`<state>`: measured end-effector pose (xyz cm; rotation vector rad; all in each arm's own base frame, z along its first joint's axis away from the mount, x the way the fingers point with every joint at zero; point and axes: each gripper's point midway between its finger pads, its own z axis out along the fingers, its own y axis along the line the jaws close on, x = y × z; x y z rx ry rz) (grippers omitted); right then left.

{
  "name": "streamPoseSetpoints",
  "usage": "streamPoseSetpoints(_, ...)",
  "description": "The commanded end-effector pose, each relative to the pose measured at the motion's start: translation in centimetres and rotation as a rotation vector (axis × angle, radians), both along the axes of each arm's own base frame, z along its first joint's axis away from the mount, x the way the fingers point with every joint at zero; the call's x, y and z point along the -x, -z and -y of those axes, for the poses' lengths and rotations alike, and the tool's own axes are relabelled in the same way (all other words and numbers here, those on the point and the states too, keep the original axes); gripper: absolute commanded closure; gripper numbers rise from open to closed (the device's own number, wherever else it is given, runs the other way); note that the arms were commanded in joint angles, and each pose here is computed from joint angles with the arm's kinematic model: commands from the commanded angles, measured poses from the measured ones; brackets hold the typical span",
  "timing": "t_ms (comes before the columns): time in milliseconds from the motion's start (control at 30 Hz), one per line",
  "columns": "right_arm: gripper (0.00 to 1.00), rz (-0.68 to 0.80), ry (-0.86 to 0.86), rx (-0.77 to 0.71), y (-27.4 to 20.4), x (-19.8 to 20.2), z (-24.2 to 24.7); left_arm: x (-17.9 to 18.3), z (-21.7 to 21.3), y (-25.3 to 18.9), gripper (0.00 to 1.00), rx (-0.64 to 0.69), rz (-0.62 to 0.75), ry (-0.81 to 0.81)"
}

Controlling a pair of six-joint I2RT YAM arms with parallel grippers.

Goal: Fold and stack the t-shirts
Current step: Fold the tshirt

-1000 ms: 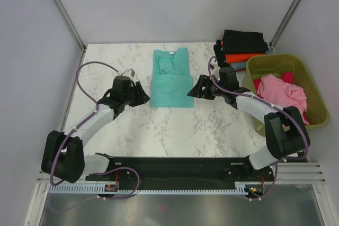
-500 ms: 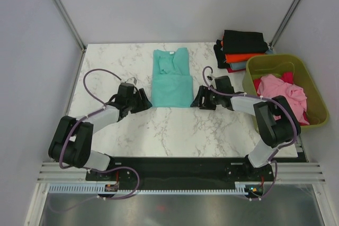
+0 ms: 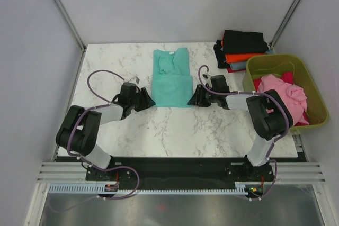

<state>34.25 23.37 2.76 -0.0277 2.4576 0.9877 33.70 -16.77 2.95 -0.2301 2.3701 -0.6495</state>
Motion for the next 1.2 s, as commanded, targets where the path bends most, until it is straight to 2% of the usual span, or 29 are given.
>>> streamPoseSetpoints(0, 0.53, -0.071, 0.001, 0.046, 2.7, 1.1, 0.4, 0.4, 0.8, 1.1, 0.47, 0.057, -0.031, 0.006)
streamPoseSetpoints(167, 0.58, -0.082, 0.002, 0.031, 3.1, 1.2, 0.2, 0.7, 1.1, 1.6, 0.54, 0.077, -0.036, 0.011)
streamPoseSetpoints(267, 0.65, -0.084, 0.004, 0.026, 3.2, 1.3, 0.2, 0.7, 1.2, 1.8, 0.66, 0.086, -0.034, 0.014)
streamPoseSetpoints(300, 0.69, -0.085, 0.004, 0.024, 3.3, 1.4, 0.1, 0.7, 1.3, 1.8, 0.74, 0.089, -0.032, 0.014)
streamPoseSetpoints(333, 0.72, -0.081, 0.005, 0.014, 3.2, 1.2, 0.0, 0.7, 1.4, 1.9, 0.77, 0.096, -0.032, 0.017)
streamPoseSetpoints(367, 0.79, -0.086, 0.003, 0.007, 3.2, 1.4, -0.1, 0.6, 1.4, 1.8, 0.80, 0.100, -0.029, 0.016)
streamPoseSetpoints(400, 0.83, -0.085, 0.001, 0.000, 3.1, 1.5, -0.2, 0.4, 1.5, 1.6, 0.88, 0.100, -0.023, 0.013)
streamPoseSetpoints(500, 0.98, -0.062, 0.006, -0.016, 2.0, 1.4, -0.2, 0.7, 1.7, -0.1, 0.98, 0.097, 0.018, 0.022)
streamPoseSetpoints(667, 1.00, -0.033, 0.028, -0.010, -0.8, 3.5, 0.9, 3.5, 2.2, -3.5, 0.98, 0.066, 0.039, 0.050)
streamPoseSetpoints(967, 1.00, 0.124, 0.081, 0.000, -10.7, 9.1, 1.5, 11.3, 2.5, -12.3, 0.98, 0.133, 0.101, 0.091)
streamPoseSetpoints(1033, 1.00, 0.127, 0.088, -0.009, -12.2, 10.2, 1.5, 11.8, 2.2, -14.4, 0.98, 0.160, 0.130, 0.083)
streamPoseSetpoints(1167, 1.00, 0.165, 0.089, -0.021, -15.1, 10.1, 1.4, 12.3, 1.3, -15.7, 0.98, 0.129, 0.123, 0.058)
